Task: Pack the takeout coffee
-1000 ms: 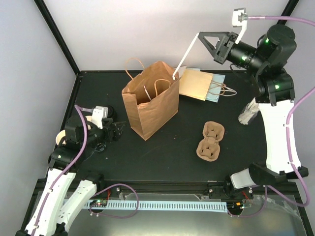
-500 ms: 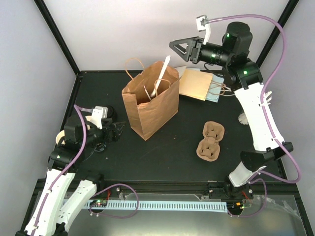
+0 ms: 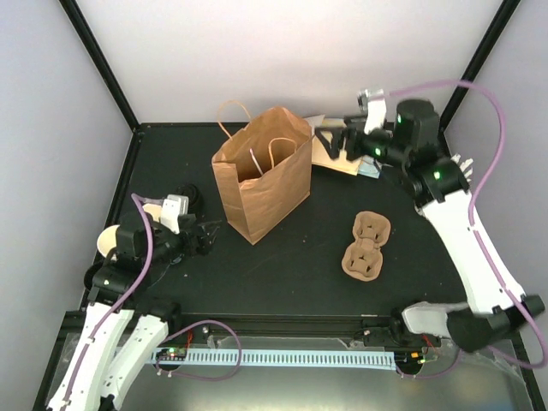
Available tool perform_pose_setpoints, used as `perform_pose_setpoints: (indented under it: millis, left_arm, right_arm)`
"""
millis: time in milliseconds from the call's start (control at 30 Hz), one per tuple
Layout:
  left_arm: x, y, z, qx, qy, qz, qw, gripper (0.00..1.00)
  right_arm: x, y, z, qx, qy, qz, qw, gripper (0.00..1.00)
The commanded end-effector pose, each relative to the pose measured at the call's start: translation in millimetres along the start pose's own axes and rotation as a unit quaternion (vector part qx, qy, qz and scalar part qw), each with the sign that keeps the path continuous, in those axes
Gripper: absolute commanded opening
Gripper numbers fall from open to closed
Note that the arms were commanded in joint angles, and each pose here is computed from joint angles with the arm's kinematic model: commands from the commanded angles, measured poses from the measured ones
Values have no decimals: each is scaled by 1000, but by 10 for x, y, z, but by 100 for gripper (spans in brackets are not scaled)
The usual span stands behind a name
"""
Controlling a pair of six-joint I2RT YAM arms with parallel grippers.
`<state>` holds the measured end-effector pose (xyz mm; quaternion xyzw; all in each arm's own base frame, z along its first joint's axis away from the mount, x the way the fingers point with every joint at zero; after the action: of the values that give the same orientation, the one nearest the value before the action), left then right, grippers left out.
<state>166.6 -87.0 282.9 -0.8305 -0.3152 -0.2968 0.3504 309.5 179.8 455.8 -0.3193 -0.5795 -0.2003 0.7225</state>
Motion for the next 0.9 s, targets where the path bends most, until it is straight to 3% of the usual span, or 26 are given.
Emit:
perform_pose_setpoints:
  millis: [0, 133, 433, 733, 867]
  left_arm:
    - [-22, 46, 32, -17, -13, -28, 999, 99]
    - [-8, 91, 148, 6, -20, -62, 998, 99]
    - [104, 263, 350, 73, -26, -75, 994, 99]
    - [262, 325, 478, 99, 45, -161, 981, 99]
    - [317, 335, 596, 124, 62, -218, 966, 99]
  right_arm:
    - [-309, -335, -131, -112, -99, -35, 988, 100]
    - [-742, -613, -163, -173, -147, -55, 972, 100]
    - [-1685, -808, -357, -268, -146, -33, 952, 100]
    - [-2202, -834, -510, -324, -197, -93, 921, 91]
    - [-2201, -781, -675, -320, -171, -85, 928, 92]
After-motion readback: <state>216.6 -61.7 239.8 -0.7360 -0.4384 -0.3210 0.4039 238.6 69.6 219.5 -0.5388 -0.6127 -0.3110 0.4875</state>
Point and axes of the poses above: each gripper's point midway between its finger pads, its own y axis out along the fingers, its own z axis along the line the jaws close on, x = y × z, the point moved 5 cm from there along -y, back along the fingers, and after that the axes turned 12 degrees about -y, right-handed, at the moved point
